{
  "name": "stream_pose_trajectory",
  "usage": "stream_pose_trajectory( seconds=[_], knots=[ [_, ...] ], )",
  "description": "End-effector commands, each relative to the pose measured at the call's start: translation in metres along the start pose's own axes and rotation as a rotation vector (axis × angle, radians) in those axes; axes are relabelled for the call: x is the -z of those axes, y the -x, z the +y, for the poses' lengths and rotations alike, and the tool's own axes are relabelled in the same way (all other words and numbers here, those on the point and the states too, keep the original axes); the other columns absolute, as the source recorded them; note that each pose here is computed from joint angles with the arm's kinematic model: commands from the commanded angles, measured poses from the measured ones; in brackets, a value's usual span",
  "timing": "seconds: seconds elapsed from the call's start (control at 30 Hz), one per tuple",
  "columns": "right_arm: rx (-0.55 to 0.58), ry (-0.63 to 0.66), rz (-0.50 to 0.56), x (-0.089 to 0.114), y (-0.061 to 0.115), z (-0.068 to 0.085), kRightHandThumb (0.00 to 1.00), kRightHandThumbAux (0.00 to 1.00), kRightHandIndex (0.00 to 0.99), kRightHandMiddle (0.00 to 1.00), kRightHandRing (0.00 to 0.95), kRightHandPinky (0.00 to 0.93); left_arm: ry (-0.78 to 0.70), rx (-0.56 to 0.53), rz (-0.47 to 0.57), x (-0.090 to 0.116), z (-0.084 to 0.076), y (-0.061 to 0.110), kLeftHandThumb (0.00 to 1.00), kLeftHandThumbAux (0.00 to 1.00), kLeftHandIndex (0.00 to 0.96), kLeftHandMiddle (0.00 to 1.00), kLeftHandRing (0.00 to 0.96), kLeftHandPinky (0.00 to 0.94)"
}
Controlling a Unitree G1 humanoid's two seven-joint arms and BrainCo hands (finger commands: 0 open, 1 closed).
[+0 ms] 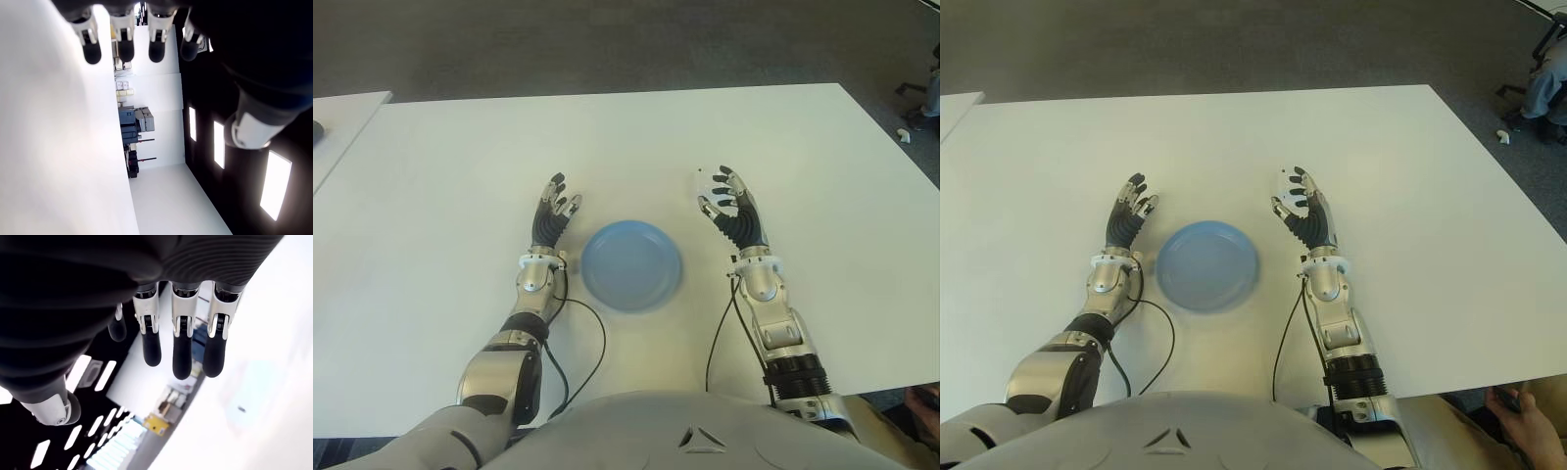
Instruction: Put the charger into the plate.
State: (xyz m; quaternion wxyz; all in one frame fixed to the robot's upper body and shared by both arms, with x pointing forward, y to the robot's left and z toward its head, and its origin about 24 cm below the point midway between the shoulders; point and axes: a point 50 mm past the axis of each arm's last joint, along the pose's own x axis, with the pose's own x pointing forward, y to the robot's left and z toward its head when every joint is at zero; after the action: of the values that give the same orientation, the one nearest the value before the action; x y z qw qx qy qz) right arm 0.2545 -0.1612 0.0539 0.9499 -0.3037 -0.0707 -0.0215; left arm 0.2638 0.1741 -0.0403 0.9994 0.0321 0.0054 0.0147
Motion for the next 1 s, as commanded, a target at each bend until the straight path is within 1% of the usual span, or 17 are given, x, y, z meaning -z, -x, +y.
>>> stream_pose_trajectory(
  seconds=[0.03,0.2,0.37,0.53,0.73,1.0],
  knots=[
    [-0.008,0.084,-0.071,-0.012,-0.007,-0.011,0.431,0.539,0.097,0.213,0.290,0.366,0.042,0.020,0.336,0.062,-0.011,0.065,0.124,0.598,0.004,0.060,0.068,0.101],
    [-0.010,0.126,-0.111,-0.018,-0.013,-0.019,0.407,0.536,0.101,0.218,0.283,0.350,0.050,0.017,0.342,0.062,-0.012,0.065,0.127,0.602,0.005,0.059,0.068,0.103],
    [-0.001,0.169,-0.168,-0.021,-0.029,-0.026,0.416,0.535,0.105,0.219,0.282,0.361,0.048,0.012,0.344,0.062,-0.013,0.064,0.124,0.597,0.009,0.066,0.075,0.114],
    [0.001,0.211,-0.198,-0.011,-0.046,-0.027,0.434,0.533,0.109,0.218,0.281,0.358,0.042,0.008,0.344,0.062,-0.013,0.064,0.120,0.588,0.013,0.072,0.081,0.115],
    [0.005,0.244,-0.224,0.000,-0.057,-0.029,0.451,0.531,0.113,0.214,0.282,0.356,0.034,0.005,0.345,0.062,-0.013,0.064,0.117,0.581,0.016,0.076,0.084,0.116],
    [0.012,0.321,-0.221,0.010,-0.076,-0.030,0.472,0.527,0.105,0.190,0.249,0.310,0.032,0.001,0.344,0.062,-0.013,0.064,0.115,0.577,0.018,0.077,0.085,0.112]
  ],
)
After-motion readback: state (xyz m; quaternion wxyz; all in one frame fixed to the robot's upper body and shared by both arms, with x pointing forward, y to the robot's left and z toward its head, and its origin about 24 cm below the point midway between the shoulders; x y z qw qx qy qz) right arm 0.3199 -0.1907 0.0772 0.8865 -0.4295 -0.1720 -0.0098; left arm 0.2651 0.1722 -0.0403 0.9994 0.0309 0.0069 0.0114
